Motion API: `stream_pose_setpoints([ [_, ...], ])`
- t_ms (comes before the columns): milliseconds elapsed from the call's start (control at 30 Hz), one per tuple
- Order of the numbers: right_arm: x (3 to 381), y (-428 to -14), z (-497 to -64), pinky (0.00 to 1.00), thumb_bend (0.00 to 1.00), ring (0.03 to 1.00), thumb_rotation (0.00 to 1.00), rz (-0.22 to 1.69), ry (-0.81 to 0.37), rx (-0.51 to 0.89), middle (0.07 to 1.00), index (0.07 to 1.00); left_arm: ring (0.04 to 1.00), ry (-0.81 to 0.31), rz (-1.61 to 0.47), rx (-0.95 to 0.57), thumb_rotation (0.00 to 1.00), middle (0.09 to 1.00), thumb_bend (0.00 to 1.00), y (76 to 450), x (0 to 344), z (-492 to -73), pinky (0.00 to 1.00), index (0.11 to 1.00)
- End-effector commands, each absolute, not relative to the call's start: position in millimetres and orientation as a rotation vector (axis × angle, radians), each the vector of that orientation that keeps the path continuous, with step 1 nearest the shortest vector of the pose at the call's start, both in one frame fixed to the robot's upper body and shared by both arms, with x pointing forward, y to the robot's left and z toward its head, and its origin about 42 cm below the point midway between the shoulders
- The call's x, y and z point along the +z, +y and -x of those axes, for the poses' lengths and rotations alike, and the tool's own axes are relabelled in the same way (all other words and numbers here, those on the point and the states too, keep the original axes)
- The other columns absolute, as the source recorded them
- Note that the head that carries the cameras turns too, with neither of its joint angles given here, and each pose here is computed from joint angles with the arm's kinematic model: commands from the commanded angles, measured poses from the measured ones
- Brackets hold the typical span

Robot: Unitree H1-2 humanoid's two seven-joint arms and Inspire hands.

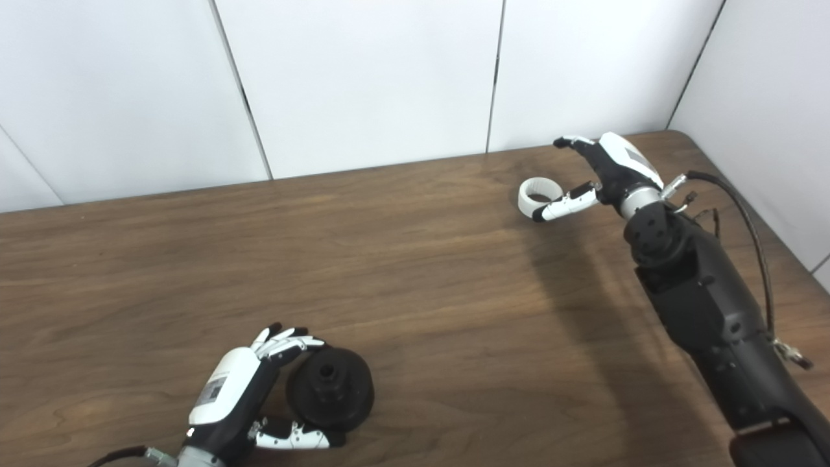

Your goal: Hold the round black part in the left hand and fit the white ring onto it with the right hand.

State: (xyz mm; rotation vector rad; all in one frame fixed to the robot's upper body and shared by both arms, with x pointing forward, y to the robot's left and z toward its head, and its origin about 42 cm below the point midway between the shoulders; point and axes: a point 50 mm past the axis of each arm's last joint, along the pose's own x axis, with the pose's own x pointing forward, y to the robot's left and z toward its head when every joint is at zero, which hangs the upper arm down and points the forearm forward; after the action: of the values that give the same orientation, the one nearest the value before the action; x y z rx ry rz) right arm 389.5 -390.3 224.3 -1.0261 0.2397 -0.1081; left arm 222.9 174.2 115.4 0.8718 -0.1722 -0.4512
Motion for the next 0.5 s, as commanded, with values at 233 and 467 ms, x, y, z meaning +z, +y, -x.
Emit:
stream_pose_setpoints([
  [233, 253.3, -396.9, -423.7, 0.89, 0.92, 0.9, 0.27, 1.082, 0.188, -0.168, 0.903, 0.872, 0.885, -0.103, -0.918, -0.482, 0.05, 0.793, 0.52, 175.8, 103.2, -214.1, 1.0, 0.485],
  [467, 243.3, -395.0, -432.1, 0.99, 0.91, 0.926, 0.24, 1.107, 0.22, -0.144, 0.911, 0.876, 0.883, -0.106, -0.923, -0.484, 0.05, 0.791, 0.52, 174.2, 104.5, -212.7, 1.0, 0.485],
])
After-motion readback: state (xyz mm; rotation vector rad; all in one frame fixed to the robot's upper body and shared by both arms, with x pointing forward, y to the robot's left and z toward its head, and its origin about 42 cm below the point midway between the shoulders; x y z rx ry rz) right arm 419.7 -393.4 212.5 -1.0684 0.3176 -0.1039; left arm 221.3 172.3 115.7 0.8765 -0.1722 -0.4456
